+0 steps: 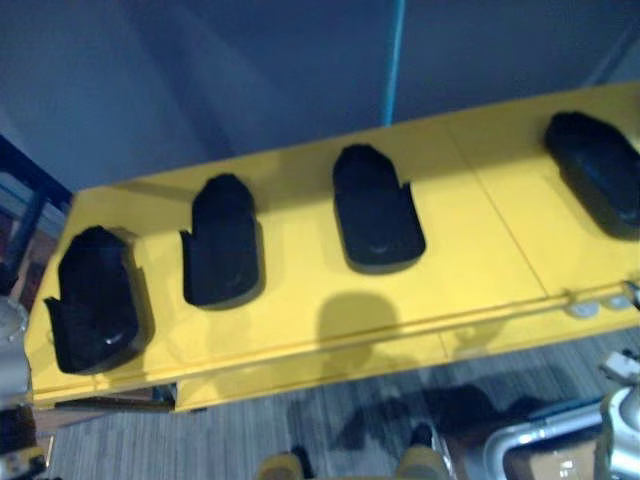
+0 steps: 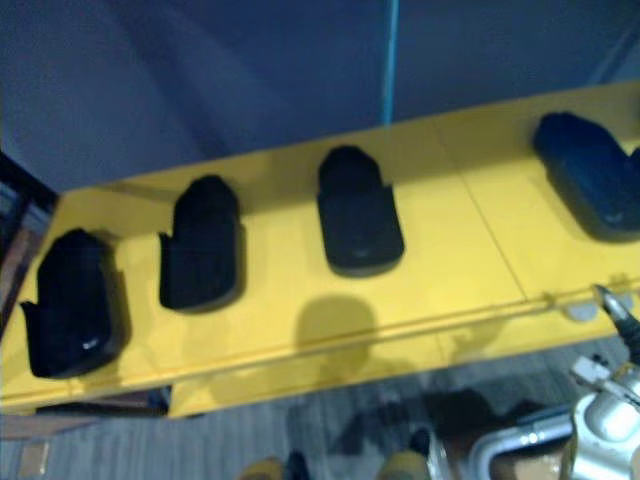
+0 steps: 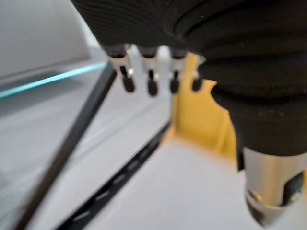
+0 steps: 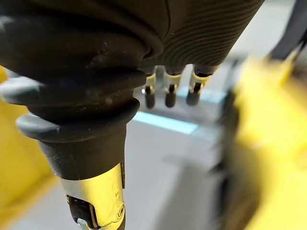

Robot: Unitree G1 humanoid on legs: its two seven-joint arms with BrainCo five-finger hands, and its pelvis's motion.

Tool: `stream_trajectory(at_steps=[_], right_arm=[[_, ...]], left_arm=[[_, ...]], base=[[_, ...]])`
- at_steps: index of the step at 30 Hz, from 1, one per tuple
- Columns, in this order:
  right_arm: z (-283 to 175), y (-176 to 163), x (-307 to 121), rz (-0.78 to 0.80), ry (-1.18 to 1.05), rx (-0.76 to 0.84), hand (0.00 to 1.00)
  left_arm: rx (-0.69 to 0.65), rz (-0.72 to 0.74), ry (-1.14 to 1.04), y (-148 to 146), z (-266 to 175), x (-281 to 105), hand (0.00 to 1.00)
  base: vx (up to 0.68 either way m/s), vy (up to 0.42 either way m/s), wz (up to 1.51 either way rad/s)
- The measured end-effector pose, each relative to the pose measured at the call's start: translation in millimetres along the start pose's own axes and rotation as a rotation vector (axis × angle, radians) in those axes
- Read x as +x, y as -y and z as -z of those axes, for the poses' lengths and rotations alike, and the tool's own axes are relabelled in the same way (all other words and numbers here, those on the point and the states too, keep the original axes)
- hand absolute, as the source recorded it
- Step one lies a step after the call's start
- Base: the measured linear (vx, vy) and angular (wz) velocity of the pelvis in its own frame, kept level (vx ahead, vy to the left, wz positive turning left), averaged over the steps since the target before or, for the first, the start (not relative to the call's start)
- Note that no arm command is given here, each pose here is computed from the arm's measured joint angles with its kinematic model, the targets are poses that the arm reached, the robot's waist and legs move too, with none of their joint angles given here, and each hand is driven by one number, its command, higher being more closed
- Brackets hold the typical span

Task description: Walk over and take plastic housings, then place them on the shelf

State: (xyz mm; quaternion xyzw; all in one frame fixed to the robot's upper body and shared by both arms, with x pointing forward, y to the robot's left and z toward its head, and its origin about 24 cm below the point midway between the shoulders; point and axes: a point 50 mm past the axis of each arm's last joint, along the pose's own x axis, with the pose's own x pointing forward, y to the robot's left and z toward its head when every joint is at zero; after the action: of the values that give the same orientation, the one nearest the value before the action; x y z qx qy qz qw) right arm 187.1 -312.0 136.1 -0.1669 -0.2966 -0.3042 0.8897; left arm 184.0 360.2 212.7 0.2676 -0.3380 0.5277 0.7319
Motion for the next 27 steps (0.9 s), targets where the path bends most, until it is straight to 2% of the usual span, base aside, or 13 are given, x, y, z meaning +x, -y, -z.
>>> stream_trajectory(at_steps=[3,5,10,13,16,20,24,27], right_arm=[[-19,-36,7,-0.111,0.090,0.156,0.00],[-26,-57,9,-0.170,0.120,0.228,0.00],[-44,-94,17,-0.253,0.189,0.348,0.00],[-49,-110,17,-0.270,0.189,0.407,0.00],[-44,-127,12,-0.297,0.125,0.432,0.00],[-25,-131,8,-0.296,0.012,0.390,0.00],[-11,-107,3,-0.211,-0.038,0.336,0.00],[-5,-105,-3,-0.209,-0.080,0.363,0.00]], left_arm=[[-0.143,-0.044,0.007,-12,-16,-25,0.00],[-0.181,-0.056,0.004,-19,-22,-40,0.00],[-0.156,-0.045,-0.062,-41,-20,-69,0.00],[-0.121,-0.021,-0.201,-55,-7,-93,0.00],[-0.133,-0.062,-0.360,-70,3,-115,0.00],[-0.170,-0.047,-0.434,-64,5,-132,0.00],[-0.209,0.008,-0.458,-62,5,-140,0.00],[-0.192,-0.004,-0.441,-67,6,-142,0.00]], base=[[0.03,-0.021,0.39],[0.02,-0.021,0.54],[0.00,-0.007,0.51],[-0.02,0.009,0.34],[-0.04,-0.010,0.31],[-0.10,-0.028,0.52],[-0.14,0.073,0.19],[-0.03,0.165,-0.77]])
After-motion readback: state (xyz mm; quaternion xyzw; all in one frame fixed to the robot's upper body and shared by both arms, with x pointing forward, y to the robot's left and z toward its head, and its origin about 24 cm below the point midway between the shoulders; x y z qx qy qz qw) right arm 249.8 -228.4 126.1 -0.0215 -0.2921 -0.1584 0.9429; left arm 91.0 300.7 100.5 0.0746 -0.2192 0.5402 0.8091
